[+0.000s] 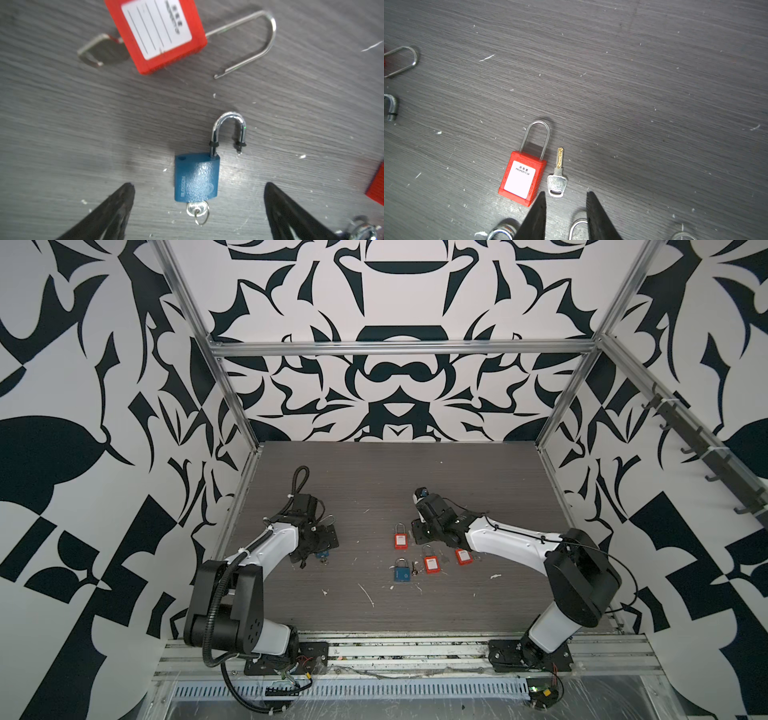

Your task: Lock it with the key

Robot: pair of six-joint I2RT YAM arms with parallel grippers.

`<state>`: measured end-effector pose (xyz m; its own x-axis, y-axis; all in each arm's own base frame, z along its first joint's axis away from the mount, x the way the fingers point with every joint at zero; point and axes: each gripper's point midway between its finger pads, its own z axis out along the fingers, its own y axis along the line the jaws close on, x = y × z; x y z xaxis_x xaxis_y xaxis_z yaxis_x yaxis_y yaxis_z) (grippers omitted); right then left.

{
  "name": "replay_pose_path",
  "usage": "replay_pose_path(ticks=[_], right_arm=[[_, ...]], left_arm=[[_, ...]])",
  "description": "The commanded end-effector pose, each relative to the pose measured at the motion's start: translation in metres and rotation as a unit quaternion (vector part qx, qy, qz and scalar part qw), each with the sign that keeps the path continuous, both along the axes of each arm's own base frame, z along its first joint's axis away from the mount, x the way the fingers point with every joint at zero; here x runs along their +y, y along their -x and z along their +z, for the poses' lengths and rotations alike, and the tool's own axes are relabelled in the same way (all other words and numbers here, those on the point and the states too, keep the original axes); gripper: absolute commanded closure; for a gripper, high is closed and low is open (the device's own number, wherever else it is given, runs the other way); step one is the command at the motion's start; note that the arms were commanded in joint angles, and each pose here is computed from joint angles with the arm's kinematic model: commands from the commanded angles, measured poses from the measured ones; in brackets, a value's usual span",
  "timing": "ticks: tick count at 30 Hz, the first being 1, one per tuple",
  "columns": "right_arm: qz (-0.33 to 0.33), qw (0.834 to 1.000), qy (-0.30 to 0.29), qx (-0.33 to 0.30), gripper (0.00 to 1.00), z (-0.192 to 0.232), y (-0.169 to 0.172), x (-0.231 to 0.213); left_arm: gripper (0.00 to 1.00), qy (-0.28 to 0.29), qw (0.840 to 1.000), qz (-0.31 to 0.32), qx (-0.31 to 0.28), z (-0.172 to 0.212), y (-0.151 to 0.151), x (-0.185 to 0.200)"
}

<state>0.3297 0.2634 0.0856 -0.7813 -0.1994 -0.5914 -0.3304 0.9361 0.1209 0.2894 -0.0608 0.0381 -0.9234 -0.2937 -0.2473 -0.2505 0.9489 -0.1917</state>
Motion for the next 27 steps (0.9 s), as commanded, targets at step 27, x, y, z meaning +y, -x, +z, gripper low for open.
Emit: replay_pose_path(ticks=[27], right_arm=[[0.172,0.98,-0.084,-0.058,0.59,0.06,0.015,0.049]], left_arm=[[0.01,0.114,0.991,-0.035,-0.058,0.021,-0.015,-0.115]])
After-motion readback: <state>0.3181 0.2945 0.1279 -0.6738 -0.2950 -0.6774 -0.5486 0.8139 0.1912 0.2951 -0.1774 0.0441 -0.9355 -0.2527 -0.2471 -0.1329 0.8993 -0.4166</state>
